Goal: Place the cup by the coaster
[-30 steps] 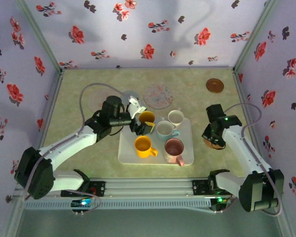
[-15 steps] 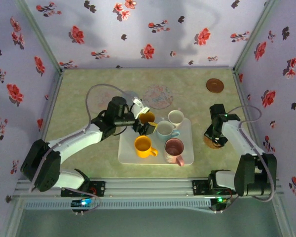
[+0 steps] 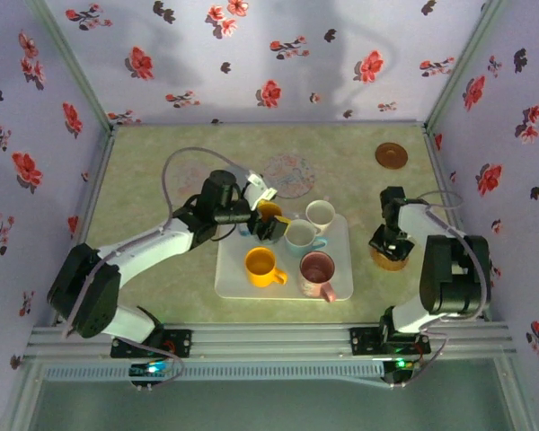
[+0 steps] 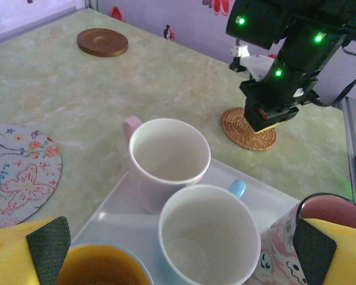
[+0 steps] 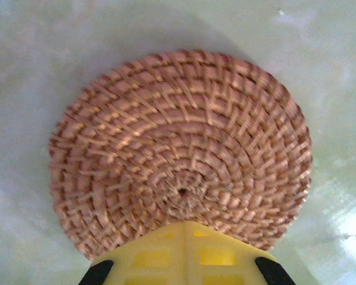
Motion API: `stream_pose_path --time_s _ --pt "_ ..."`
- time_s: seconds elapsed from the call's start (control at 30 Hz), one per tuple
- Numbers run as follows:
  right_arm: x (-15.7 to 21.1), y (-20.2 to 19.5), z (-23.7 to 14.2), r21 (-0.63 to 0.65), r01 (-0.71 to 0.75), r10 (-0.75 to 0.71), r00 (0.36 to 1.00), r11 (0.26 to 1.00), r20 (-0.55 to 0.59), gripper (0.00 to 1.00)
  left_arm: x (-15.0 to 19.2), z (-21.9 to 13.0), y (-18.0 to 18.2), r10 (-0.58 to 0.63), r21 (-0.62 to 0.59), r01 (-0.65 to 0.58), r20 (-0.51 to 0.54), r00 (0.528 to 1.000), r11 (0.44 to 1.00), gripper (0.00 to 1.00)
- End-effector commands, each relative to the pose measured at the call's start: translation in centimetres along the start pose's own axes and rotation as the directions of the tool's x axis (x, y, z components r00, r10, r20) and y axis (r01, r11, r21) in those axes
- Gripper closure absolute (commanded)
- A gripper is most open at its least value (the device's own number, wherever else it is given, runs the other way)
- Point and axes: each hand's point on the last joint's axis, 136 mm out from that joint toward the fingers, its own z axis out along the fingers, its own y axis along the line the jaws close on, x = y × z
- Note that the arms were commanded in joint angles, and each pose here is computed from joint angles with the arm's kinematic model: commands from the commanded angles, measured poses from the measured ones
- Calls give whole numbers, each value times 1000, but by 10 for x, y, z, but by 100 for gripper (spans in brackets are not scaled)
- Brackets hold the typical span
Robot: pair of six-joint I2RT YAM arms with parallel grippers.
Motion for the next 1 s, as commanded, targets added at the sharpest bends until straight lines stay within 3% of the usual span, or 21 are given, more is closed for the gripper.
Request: stream_pose_path --time_s 0.0,0.2,0.97 --pt "-11 9 1 -14 33 -33 999 999 11 100 -17 3 0 14 -3 -14 37 999 1000 0" --pt "-14 24 10 -49 65 -66 997 997 -28 100 -15 4 0 13 -2 -13 27 1000 1000 1" --pt "-69 101 -4 -171 204 -204 979 964 21 100 -30 3 14 40 -56 -41 -19 999 998 1"
